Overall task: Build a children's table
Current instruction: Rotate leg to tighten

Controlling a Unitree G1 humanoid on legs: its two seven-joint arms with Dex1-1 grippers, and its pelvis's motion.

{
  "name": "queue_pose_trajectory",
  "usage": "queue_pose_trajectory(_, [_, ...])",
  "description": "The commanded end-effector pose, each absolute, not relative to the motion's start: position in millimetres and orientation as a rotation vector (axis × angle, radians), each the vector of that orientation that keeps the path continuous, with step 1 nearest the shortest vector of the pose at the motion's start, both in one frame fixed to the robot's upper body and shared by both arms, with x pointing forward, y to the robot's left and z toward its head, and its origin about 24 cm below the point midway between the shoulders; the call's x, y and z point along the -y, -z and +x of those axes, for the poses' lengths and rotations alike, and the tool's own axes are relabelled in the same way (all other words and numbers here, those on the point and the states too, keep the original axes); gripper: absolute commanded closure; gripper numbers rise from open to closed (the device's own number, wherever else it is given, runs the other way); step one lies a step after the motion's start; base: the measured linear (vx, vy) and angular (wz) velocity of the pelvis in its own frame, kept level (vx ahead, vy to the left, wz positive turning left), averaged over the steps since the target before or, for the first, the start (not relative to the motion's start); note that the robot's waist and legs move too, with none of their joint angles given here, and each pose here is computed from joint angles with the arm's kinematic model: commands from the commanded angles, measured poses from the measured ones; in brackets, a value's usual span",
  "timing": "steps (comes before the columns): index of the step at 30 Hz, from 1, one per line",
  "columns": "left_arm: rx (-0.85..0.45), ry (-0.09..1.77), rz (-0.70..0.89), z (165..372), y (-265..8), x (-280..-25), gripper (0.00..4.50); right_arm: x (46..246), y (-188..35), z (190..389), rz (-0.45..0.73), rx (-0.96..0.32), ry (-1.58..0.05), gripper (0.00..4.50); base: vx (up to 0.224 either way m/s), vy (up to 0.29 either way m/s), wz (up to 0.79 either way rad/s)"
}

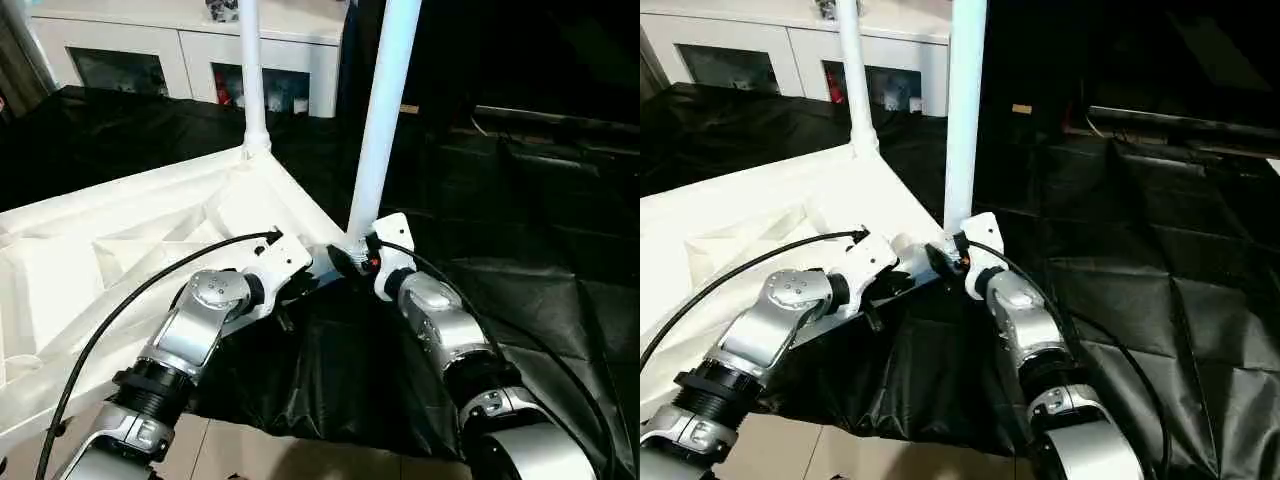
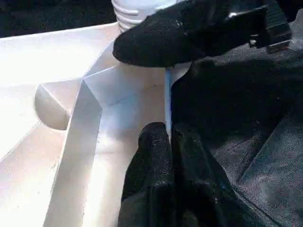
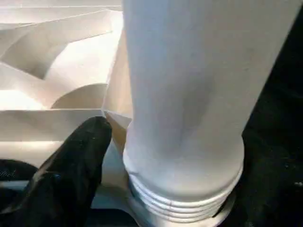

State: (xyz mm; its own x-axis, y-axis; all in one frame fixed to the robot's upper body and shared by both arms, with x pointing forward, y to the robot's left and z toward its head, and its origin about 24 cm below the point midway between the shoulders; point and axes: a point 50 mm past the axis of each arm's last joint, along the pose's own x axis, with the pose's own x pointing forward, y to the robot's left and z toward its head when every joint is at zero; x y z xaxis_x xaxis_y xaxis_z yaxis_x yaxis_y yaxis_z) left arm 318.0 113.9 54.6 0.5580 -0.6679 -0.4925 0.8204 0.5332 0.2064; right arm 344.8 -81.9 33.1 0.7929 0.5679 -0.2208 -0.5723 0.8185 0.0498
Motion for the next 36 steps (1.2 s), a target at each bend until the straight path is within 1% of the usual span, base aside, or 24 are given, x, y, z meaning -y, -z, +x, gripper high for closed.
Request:
queue_pose_trajectory(1, [-0.258, 0.986, 0.450, 315.5, -70.0, -99.8, 4.50, 72.9, -32.3, 339.9, -0.030, -0.233, -0.707, 0.12, 0.000, 0.000, 0.00])
queue_pose_trajectory(3, [-0.260, 1.033, 0.452, 310.2, -69.5, -105.2, 4.50, 87.1, -38.8, 341.7, -0.036, -0.217, -0.748, 0.02, 0.000, 0.000, 0.00])
queue_pose_trajectory(4, [-0.260, 1.046, 0.452, 308.7, -69.5, -106.4, 4.50, 89.8, -39.8, 341.0, -0.047, -0.219, -0.773, 0.02, 0.000, 0.000, 0.00])
queue_pose_trajectory(6, [-0.261, 1.078, 0.455, 305.2, -69.5, -109.8, 4.50, 97.5, -41.6, 339.5, -0.111, -0.224, -0.826, 0.02, 0.000, 0.000, 0.00])
queue_pose_trajectory(7, [-0.262, 1.082, 0.455, 304.8, -69.4, -110.3, 4.50, 98.7, -41.7, 339.3, -0.114, -0.229, -0.833, 0.02, 0.000, 0.000, 0.00])
queue_pose_trajectory(9, [-0.271, 1.118, 0.456, 301.2, -69.0, -113.9, 4.50, 107.7, -43.5, 337.5, -0.133, -0.247, -0.889, 0.02, 0.000, 0.000, 0.00])
queue_pose_trajectory(11, [-0.276, 1.146, 0.463, 298.3, -68.5, -116.5, 4.50, 113.0, -45.2, 333.7, -0.154, -0.245, -0.962, 0.02, 0.000, 0.000, 0.00])
queue_pose_trajectory(13, [-0.280, 1.160, 0.462, 297.0, -68.4, -117.6, 4.50, 115.0, -45.3, 331.5, -0.162, -0.249, -0.996, 0.02, 0.000, 0.000, 0.00])
queue_pose_trajectory(15, [-0.298, 1.207, 0.463, 292.6, -68.2, -122.0, 4.50, 120.9, -46.5, 322.9, -0.181, -0.272, -1.115, 0.02, 0.000, 0.000, 0.00])
queue_pose_trajectory(18, [-0.309, 1.228, 0.463, 290.2, -68.2, -124.8, 4.50, 123.8, -47.7, 319.2, -0.170, -0.282, -1.166, 0.02, 0.000, 0.000, 0.00])
queue_pose_trajectory(19, [-0.310, 1.232, 0.463, 289.8, -68.4, -125.7, 4.50, 124.4, -48.4, 318.4, -0.165, -0.283, -1.178, 0.18, 0.000, 0.000, 0.00])
queue_pose_trajectory(21, [-0.315, 1.241, 0.462, 288.8, -68.6, -127.7, 4.50, 125.5, -49.4, 316.2, -0.157, -0.291, -1.209, 0.18, 0.000, 0.000, 0.00])
queue_pose_trajectory(22, [-0.317, 1.245, 0.461, 288.3, -68.6, -128.6, 4.50, 125.7, -49.5, 314.8, -0.155, -0.297, -1.227, 0.32, 0.000, 0.000, 0.00])
queue_pose_trajectory(23, [-0.320, 1.248, 0.460, 288.0, -68.6, -129.2, 4.50, 125.8, -49.4, 313.6, -0.154, -0.301, -1.241, 0.32, 0.000, 0.000, 0.00])
queue_pose_trajectory(24, [-0.323, 1.252, 0.460, 287.5, -68.4, -129.6, 4.50, 125.6, -49.3, 312.8, -0.156, -0.301, -1.249, 0.49, 0.000, 0.000, 0.00])
queue_pose_trajectory(25, [-0.326, 1.258, 0.459, 286.8, -68.2, -130.1, 4.50, 125.6, -49.4, 311.8, -0.155, -0.303, -1.256, 0.49, 0.000, 0.000, 0.00])
queue_pose_trajectory(29, [-0.334, 1.271, 0.453, 285.0, -67.9, -130.5, 4.50, 125.1, -48.5, 309.6, -0.151, -0.310, -1.270, 0.88, 0.000, 0.000, 0.00])
queue_pose_trajectory(31, [-0.338, 1.274, 0.450, 284.3, -67.6, -130.7, 4.50, 124.8, -47.9, 309.0, -0.150, -0.314, -1.274, 0.94, 0.000, 0.000, 0.00])
queue_pose_trajectory(34, [-0.342, 1.276, 0.449, 284.0, -67.4, -131.0, 4.50, 124.2, -47.5, 307.9, -0.146, -0.320, -1.279, 1.28, 0.000, 0.000, 0.00])
queue_pose_trajectory(36, [-0.344, 1.276, 0.448, 283.8, -67.3, -131.2, 4.50, 123.4, -46.7, 307.2, -0.141, -0.323, -1.279, 1.40, 0.000, 0.000, 0.00])
